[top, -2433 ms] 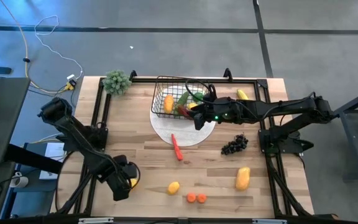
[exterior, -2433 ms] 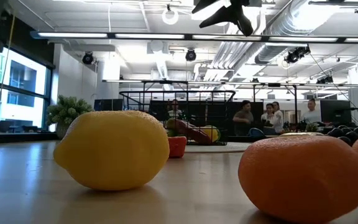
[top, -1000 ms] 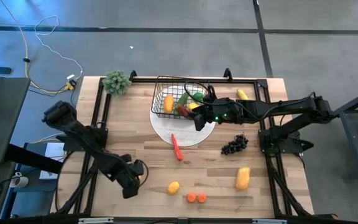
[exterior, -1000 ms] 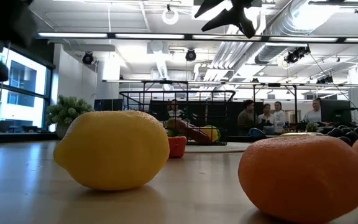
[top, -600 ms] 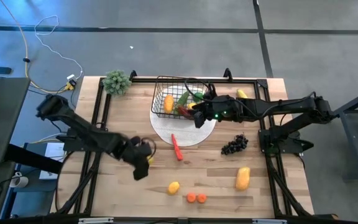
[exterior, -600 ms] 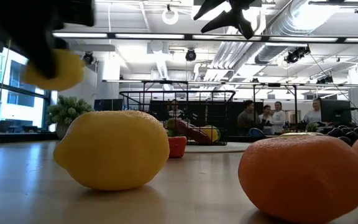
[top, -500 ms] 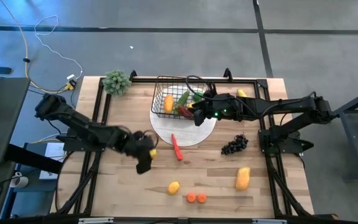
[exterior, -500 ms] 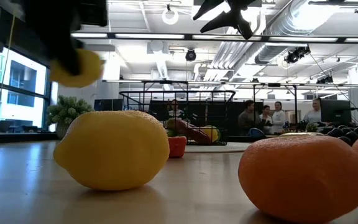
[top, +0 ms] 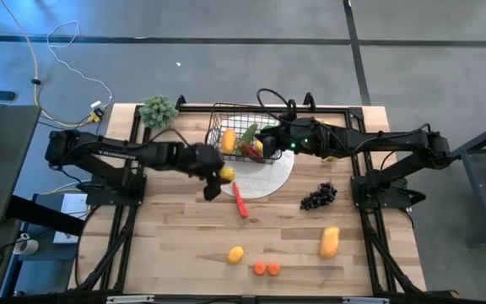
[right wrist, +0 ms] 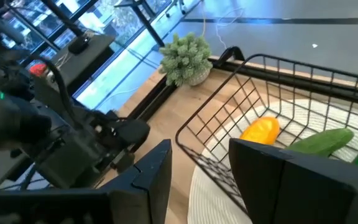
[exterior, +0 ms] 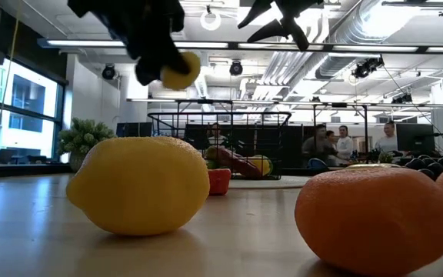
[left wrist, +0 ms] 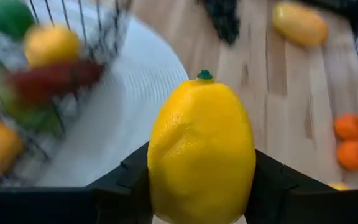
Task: Build produce basket
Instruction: Put the left lemon into the wire basket
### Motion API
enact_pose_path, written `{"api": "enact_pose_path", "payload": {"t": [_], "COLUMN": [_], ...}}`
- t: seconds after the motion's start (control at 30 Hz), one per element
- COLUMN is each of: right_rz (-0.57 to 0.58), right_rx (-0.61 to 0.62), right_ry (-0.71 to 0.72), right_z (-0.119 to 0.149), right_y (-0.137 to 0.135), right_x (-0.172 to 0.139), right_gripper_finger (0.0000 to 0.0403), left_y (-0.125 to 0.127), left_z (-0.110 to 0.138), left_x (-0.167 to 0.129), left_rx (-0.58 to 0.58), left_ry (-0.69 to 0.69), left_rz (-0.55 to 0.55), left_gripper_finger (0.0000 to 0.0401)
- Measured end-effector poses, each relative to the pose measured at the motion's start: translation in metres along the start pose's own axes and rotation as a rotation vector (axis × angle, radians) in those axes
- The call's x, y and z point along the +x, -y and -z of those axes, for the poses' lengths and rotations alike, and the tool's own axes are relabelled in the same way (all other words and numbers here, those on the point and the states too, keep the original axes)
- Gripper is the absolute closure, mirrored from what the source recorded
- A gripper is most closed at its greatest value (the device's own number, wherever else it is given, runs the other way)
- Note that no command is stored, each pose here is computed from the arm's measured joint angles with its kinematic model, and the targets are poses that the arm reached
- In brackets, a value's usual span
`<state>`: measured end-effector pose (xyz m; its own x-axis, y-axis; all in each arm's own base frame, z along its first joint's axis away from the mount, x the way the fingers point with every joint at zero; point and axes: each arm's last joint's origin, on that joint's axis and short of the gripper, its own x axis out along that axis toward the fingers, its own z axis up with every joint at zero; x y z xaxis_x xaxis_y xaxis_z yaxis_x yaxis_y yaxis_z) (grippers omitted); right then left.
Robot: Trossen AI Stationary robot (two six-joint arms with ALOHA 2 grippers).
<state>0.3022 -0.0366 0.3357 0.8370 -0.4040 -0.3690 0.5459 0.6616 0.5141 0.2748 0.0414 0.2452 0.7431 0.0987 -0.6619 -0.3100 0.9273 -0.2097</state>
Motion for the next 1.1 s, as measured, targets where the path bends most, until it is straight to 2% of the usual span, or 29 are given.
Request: {"api": "enact_pose_path", "payload": {"t": [0.4,0.83,0.97,1.1], "right_rz": [0.045,0.124,0.136,0.165], "right_rx": [0.053,0.073,0.073,0.074], "right_ry": [0.074,0.164,0.175,0.200], "right_z": [-0.011,-0.021,-0.021,-0.021], "right_y": [0.009,0.017,0.017,0.018], "right_x": [0.004,0.006,0.005,0.005], "right_gripper_finger": [0.0263,0.0263,0.0263,0.0263], "left_y": [-0.047,-0.078,-0.085,-0.088], "left_z": [-0.030,-0.059,-0.064,-0.065], "left_x": [-0.006,-0.023,-0.027,-0.029], "left_rx": [0.101,0.151,0.170,0.200], "left_ry": [0.226,0.516,0.567,0.582], "left_rz": [-0.103,-0.205,-0.228,-0.200], "left_gripper_finger": [0.0239,0.0235,0.0223,0.0221]}}
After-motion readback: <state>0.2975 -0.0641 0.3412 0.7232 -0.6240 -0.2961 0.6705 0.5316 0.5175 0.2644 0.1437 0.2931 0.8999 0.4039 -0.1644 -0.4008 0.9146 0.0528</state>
